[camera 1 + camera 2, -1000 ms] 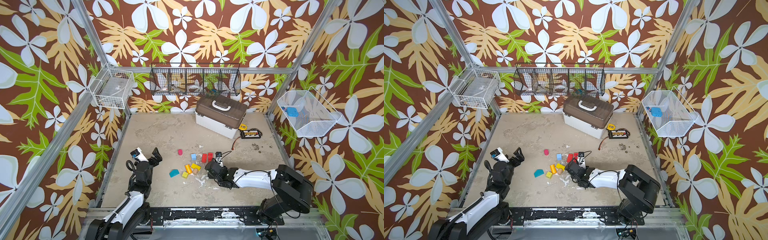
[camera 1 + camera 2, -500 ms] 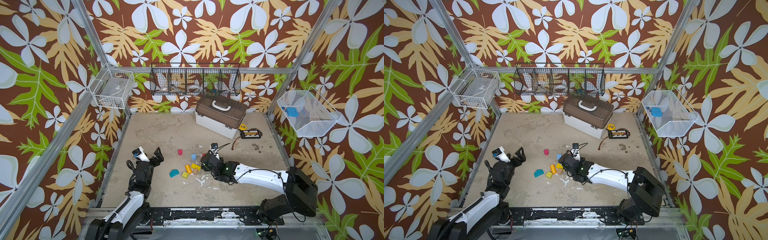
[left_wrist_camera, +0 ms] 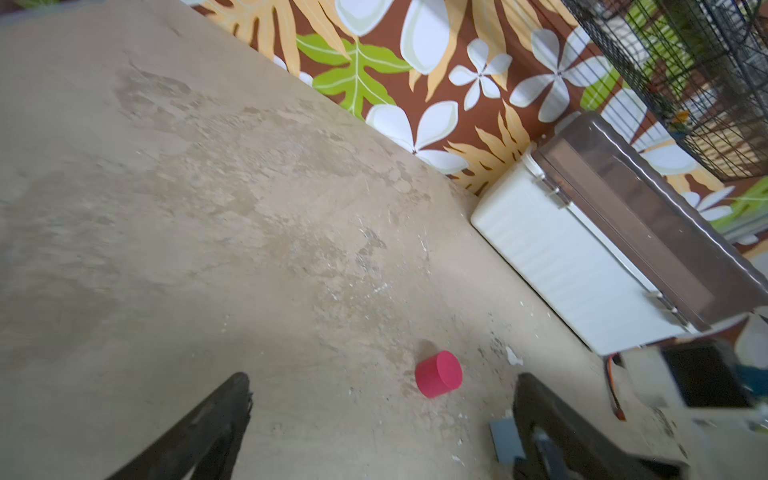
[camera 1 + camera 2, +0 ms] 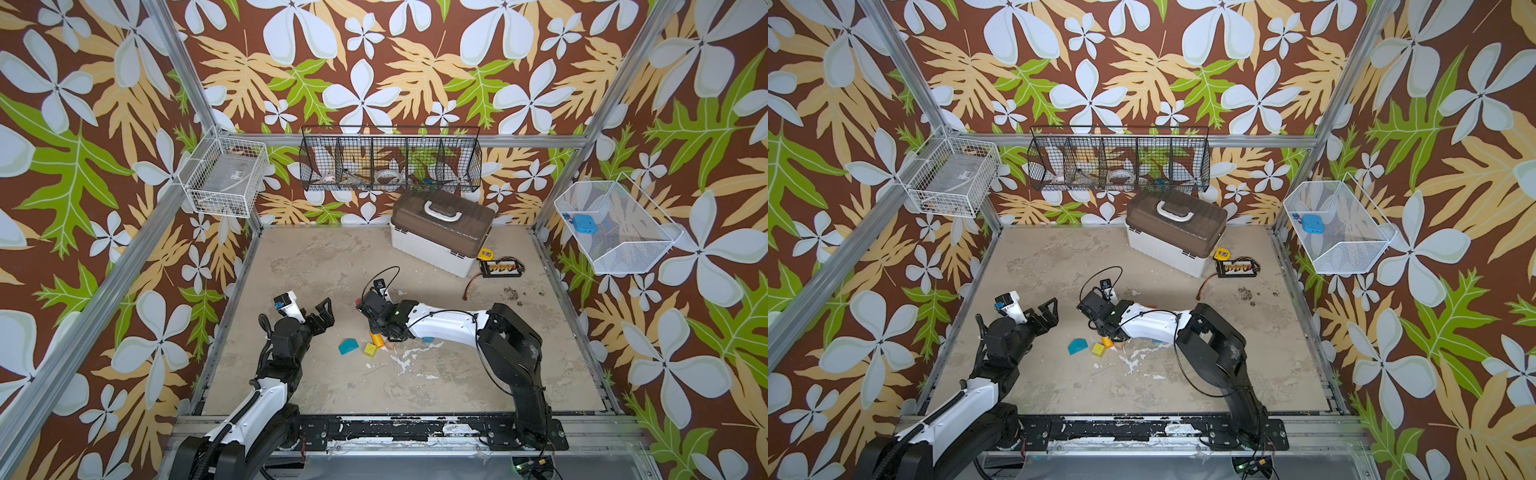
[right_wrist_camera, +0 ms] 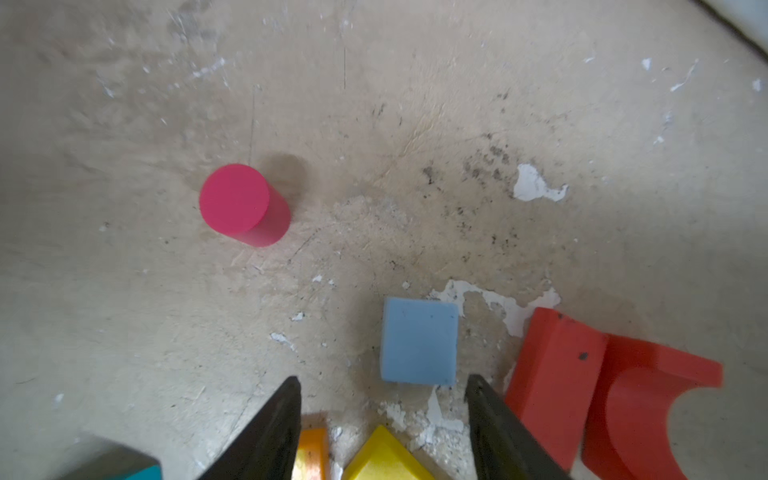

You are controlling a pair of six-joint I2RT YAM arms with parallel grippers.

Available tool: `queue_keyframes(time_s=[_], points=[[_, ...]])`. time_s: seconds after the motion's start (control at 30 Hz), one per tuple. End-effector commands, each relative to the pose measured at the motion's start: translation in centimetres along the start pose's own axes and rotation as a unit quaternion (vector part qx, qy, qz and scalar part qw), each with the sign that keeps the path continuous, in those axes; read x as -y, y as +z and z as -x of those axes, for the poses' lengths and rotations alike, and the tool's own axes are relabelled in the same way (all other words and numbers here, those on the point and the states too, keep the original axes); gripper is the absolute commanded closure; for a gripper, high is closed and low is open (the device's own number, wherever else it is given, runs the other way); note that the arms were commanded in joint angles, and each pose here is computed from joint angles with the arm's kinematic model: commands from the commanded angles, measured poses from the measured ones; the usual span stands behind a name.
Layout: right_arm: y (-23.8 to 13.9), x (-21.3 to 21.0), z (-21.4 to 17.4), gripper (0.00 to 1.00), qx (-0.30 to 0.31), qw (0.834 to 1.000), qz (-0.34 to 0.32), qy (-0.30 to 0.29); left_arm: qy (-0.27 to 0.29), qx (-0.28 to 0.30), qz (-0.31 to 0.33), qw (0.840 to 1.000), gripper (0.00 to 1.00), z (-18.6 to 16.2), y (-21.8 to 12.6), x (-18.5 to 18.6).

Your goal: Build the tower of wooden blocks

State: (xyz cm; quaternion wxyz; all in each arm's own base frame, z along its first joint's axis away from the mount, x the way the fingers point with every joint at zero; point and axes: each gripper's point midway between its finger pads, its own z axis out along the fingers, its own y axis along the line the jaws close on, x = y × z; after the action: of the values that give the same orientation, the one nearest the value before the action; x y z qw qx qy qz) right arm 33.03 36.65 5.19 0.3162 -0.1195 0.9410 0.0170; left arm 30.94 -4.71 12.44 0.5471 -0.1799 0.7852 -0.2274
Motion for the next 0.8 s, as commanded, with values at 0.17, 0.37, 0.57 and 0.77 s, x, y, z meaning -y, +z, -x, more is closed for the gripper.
queue_keyframes(time_s=[0.17,0.37,0.57,0.77], points=[[1.8,0.0,-0.6,0.4,-0.021,0.999,-0.012,-0.023,-0.039,-0.121,-0.069,0.989,0.0,-3.7,1.2,2.7],[1.5,1.1,-0.4,0.41,-0.014,0.999,-0.024,-0.022,-0.167,-0.203,-0.165,0.951,0.0,-5.6,-1.7,6.6],[1.1,0.9,0.1,0.39,-0.005,0.999,-0.016,-0.027,-0.135,-0.22,-0.187,0.948,0.0,-2.1,-6.5,10.2],[1.7,1.2,0.3,0.42,-0.001,0.999,-0.029,-0.028,-0.028,-0.123,-0.238,0.963,0.0,5.2,-12.5,14.8]])
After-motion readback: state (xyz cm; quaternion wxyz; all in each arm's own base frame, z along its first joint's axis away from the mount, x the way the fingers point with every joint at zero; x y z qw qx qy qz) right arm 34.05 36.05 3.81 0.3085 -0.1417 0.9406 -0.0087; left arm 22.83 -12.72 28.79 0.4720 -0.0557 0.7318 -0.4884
